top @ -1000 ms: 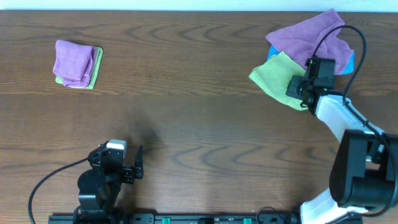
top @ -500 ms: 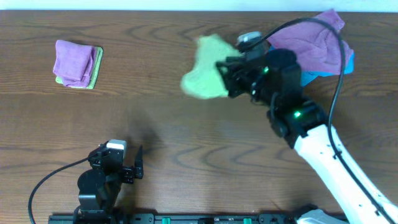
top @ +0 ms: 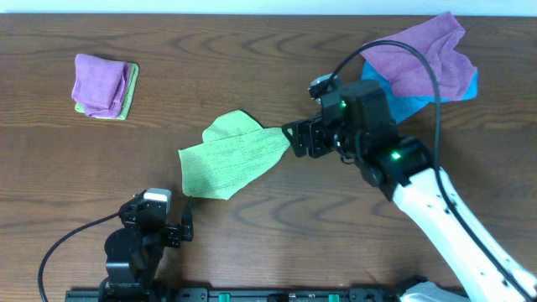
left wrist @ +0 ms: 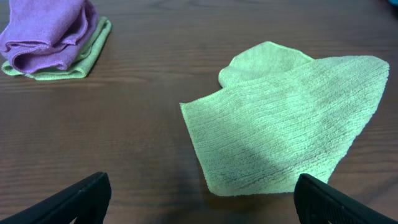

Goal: Fold the cloth
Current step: 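Drag the green cloth leftward toward table center with the right gripper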

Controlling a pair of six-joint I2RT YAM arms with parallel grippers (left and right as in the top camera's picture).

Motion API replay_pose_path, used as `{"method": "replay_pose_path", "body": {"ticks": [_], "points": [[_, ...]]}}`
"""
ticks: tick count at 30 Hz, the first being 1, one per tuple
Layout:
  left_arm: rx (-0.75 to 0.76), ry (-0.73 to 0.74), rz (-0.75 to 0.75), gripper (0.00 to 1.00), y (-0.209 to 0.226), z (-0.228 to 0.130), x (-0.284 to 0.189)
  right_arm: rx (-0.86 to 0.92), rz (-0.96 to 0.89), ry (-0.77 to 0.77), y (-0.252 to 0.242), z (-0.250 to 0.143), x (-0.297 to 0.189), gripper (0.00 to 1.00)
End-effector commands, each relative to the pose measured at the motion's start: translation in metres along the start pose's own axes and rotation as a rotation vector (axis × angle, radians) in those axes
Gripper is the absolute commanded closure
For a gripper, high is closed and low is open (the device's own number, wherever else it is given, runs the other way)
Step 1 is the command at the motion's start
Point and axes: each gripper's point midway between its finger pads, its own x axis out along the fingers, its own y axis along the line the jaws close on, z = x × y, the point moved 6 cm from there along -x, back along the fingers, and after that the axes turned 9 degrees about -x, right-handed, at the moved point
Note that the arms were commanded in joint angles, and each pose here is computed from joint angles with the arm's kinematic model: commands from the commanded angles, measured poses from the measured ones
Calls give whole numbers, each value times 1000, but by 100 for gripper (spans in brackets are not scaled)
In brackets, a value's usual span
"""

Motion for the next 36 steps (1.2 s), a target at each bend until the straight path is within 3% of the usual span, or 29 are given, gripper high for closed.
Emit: {"method": "replay_pose_path", "body": {"ticks": [1, 10, 25, 31, 32, 34, 35, 36], "points": [[-5, 7, 8, 5, 2, -4, 2, -35, -4, 80, -6, -12, 25, 15], [-5, 7, 8, 5, 2, -4, 2, -12, 74, 291, -21, -64, 115, 21], [-5, 7, 7, 5, 2, -4, 2, -376, 73, 268, -38, -75, 153, 18], [-5, 7, 7, 5, 2, -4, 2, -376, 85, 288, -38, -82, 158, 48], [-5, 7, 7, 5, 2, -4, 2, -374, 93, 295, -37, -84, 158, 58], [-5, 7, 7, 5, 2, -4, 2, -357, 101, 306, -36, -86, 157, 90], [-5, 7, 7, 5, 2, -4, 2, -340, 99, 306, -36, -86, 157, 99], [-5, 7, 7, 5, 2, -4, 2, -304, 93, 307, -36, -86, 157, 99]]}}
